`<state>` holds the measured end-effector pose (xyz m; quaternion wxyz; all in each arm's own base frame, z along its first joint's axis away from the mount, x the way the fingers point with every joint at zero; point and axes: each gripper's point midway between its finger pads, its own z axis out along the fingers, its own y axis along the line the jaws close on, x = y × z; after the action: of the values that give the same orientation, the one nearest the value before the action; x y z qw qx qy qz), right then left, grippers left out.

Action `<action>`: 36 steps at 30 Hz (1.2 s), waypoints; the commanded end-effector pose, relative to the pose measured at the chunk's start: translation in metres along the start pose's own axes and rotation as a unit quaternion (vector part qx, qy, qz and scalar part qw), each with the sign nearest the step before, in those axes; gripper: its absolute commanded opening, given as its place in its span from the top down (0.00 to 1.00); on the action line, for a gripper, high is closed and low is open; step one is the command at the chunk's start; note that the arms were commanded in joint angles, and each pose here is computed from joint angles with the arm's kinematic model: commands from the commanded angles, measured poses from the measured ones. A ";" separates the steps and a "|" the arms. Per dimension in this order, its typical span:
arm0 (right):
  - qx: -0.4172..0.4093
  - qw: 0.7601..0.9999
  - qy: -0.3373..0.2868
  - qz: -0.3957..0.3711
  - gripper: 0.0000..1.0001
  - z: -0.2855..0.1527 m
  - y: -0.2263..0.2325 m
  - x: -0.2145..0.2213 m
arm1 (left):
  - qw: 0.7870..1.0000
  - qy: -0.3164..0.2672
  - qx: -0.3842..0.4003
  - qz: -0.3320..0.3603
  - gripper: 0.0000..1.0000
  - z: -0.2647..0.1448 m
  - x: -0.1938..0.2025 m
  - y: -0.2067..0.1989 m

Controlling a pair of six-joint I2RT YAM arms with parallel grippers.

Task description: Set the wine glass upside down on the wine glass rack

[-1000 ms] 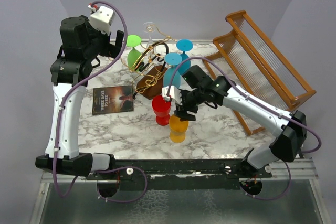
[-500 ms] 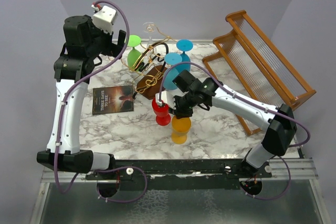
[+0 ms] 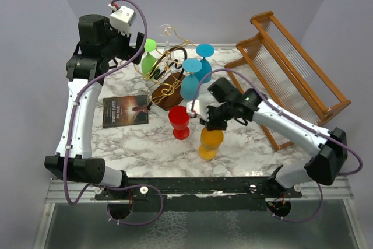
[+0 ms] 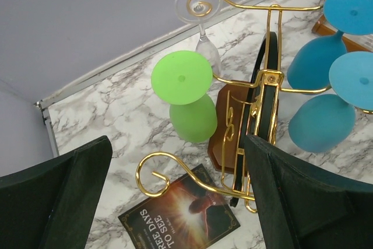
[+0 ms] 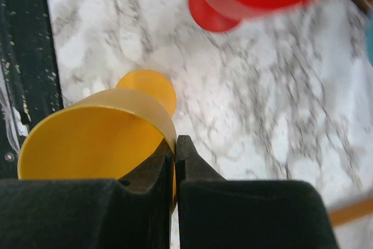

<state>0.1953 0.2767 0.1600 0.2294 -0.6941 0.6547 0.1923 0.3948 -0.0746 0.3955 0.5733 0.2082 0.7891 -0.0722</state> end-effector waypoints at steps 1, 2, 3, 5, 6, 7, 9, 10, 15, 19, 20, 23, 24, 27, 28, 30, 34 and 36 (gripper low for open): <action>0.065 0.996 -0.044 0.038 0.99 -0.058 -0.019 0.015 | 0.999 -0.024 0.034 -0.019 0.01 0.004 -0.019 -0.009; 0.082 0.994 -0.060 0.048 0.99 -0.073 -0.024 0.017 | 0.999 -0.025 0.040 -0.024 0.01 0.005 -0.020 -0.011; 0.096 0.991 -0.078 0.056 0.99 -0.086 -0.028 0.017 | 0.998 -0.026 0.048 -0.028 0.01 0.006 -0.021 -0.013; 0.133 0.983 -0.108 0.071 0.99 -0.115 -0.037 0.018 | 0.997 -0.027 0.065 -0.032 0.01 0.006 -0.022 -0.019; 0.153 0.978 -0.122 0.077 0.99 -0.130 -0.042 0.017 | 0.996 -0.030 0.072 -0.034 0.01 0.007 -0.024 -0.021; 0.171 0.973 -0.135 0.082 0.99 -0.144 -0.046 0.016 | 0.996 -0.033 0.077 -0.038 0.01 0.007 -0.025 -0.023; 0.210 0.960 -0.158 0.093 0.99 -0.173 -0.057 0.013 | 0.994 -0.036 0.092 -0.049 0.01 0.008 -0.028 -0.028; 0.227 0.955 -0.168 0.096 0.99 -0.188 -0.061 0.009 | 0.993 -0.036 0.103 -0.053 0.01 0.008 -0.029 -0.032; 0.287 0.930 -0.210 0.090 0.99 -0.246 -0.081 -0.022 | 0.983 -0.061 0.154 -0.078 0.01 0.003 -0.041 -0.051; 0.350 0.897 -0.257 0.078 0.99 -0.291 -0.105 -0.054 | 0.968 -0.102 0.203 -0.107 0.03 -0.006 -0.057 -0.070; 0.368 0.886 -0.274 0.072 0.99 -0.302 -0.110 -0.062 | 0.963 -0.113 0.214 -0.121 0.04 -0.009 -0.061 -0.075; 0.390 0.863 -0.316 0.062 0.99 -0.328 -0.118 -0.085 | 0.942 -0.132 0.268 -0.154 0.08 -0.018 -0.076 -0.094; 0.387 0.860 -0.326 0.063 0.99 -0.332 -0.121 -0.091 | 0.935 -0.134 0.285 -0.165 0.09 -0.019 -0.080 -0.101; 0.374 0.853 -0.359 0.063 0.99 -0.340 -0.124 -0.108 | 0.920 -0.134 0.318 -0.186 0.11 -0.017 -0.089 -0.125; 0.370 0.850 -0.369 0.065 0.99 -0.342 -0.125 -0.112 | 0.916 -0.132 0.327 -0.189 0.11 -0.016 -0.091 -0.133; 0.361 0.848 -0.383 0.067 0.99 -0.344 -0.127 -0.119 | 0.910 -0.127 0.347 -0.190 0.11 -0.015 -0.092 -0.150; 0.345 0.847 -0.399 0.071 0.99 -0.342 -0.129 -0.126 | 0.896 -0.114 0.373 -0.210 0.12 -0.009 -0.091 -0.174; 0.342 0.847 -0.401 0.074 0.99 -0.341 -0.130 -0.127 | 0.889 -0.104 0.388 -0.222 0.12 -0.006 -0.089 -0.182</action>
<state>0.3104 0.1836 0.4980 0.6624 -0.3909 0.6065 0.2016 0.3408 -0.2422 0.4562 0.5202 0.2304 0.6710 -0.4755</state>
